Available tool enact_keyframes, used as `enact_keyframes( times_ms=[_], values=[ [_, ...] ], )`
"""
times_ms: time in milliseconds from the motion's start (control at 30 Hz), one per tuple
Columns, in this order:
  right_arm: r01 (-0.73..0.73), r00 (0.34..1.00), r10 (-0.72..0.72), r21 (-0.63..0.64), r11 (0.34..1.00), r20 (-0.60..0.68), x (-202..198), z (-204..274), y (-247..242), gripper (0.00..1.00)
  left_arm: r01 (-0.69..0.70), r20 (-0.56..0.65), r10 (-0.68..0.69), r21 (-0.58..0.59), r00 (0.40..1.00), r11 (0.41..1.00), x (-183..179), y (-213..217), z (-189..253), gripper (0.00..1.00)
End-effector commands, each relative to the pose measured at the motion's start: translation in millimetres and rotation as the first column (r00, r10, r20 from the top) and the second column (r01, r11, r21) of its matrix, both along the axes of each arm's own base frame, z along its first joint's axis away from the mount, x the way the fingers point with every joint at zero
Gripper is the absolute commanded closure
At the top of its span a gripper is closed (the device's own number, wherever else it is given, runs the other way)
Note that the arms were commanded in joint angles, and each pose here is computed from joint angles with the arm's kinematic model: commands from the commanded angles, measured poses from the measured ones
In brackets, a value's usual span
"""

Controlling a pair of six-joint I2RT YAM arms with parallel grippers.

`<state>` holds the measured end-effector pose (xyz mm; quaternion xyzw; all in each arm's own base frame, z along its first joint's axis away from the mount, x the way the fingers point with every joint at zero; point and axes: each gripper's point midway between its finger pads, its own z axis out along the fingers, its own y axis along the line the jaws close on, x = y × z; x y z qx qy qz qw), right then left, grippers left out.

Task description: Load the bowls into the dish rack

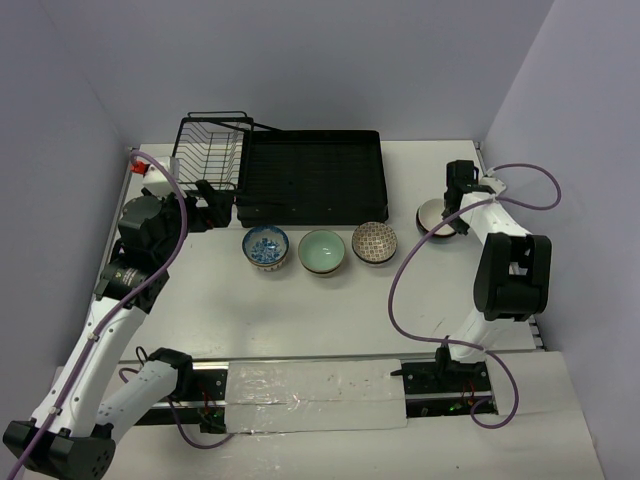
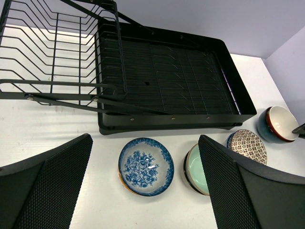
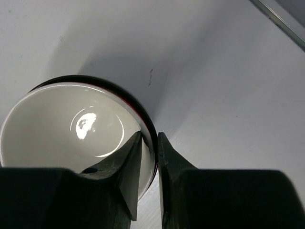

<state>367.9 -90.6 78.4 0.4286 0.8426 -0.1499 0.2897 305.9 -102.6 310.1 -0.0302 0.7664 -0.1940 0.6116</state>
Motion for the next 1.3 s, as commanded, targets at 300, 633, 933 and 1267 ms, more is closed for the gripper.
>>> enact_keyframes(
  times_ms=[300,633,933,1267],
  values=[
    [0.017,1.000,-0.016,-0.054,0.998,0.027,10.4,24.9,-11.4,0.97,0.009,0.033,-0.009,0.005,0.999,1.000,-0.4,-1.0,5.7,0.01],
    [-0.027,0.997,0.033,-0.098,0.995,0.065,16.3,48.4,-4.9,1.00,0.020,0.033,-0.019,-0.005,0.999,1.000,-0.6,-3.5,5.5,0.01],
    [-0.051,0.974,0.066,-0.073,0.996,0.216,14.1,71.1,4.5,1.00,0.034,0.009,-0.033,-0.064,0.999,0.997,4.2,-13.2,5.7,0.01],
    [-0.058,0.947,0.077,-0.070,0.996,0.311,11.7,89.2,8.0,1.00,0.132,-0.113,-0.147,-0.126,0.983,0.983,20.3,-49.6,-0.7,0.01]
  ],
)
